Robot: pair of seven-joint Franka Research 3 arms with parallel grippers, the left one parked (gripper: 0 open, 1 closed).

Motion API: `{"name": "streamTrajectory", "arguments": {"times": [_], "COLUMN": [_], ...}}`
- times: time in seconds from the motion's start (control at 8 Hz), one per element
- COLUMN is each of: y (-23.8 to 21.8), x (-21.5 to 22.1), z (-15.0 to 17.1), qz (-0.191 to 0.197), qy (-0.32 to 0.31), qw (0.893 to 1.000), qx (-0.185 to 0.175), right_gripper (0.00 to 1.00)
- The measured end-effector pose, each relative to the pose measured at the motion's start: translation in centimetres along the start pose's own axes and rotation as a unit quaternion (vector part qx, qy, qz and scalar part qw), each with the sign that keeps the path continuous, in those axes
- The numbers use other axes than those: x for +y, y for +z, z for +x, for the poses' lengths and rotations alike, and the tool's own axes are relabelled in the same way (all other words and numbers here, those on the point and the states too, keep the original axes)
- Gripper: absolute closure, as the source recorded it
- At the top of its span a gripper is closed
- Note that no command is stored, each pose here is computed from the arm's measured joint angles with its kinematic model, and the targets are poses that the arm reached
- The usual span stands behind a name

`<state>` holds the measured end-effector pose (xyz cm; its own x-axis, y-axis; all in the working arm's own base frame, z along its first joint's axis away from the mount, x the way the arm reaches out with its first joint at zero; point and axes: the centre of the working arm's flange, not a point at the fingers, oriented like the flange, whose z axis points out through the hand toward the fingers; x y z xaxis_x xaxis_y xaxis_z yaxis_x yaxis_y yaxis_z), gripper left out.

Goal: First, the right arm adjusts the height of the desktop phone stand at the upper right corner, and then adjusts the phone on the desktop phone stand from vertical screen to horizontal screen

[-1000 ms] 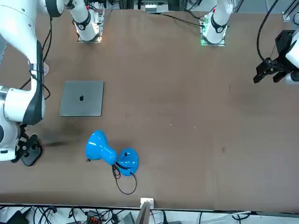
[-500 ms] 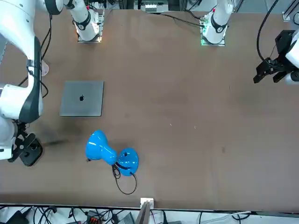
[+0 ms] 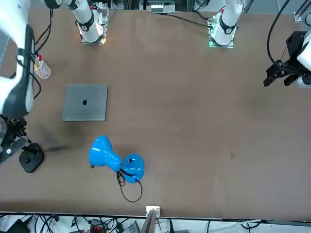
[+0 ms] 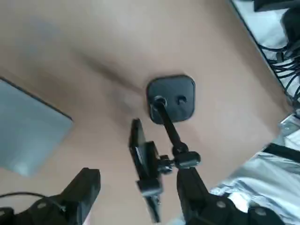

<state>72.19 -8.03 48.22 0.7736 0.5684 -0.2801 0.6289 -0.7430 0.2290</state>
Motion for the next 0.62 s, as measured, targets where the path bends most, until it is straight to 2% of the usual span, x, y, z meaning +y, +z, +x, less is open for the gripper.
{"name": "streamTrajectory", "arguments": {"times": [0.12,0.38,0.62], "y": [-1.6,-4.5,-6.8], "x": [0.2,0.4,-0.7], "z": [-1.0,-3.0,-4.2], "qz": [0.021,0.069,0.104], "qy": [0.044,0.132,0.183], "qw": [0.998,0.985,0.973], "qx": [0.031,0.082,0.091], "right_gripper": [0.0,0.0,0.0]}}
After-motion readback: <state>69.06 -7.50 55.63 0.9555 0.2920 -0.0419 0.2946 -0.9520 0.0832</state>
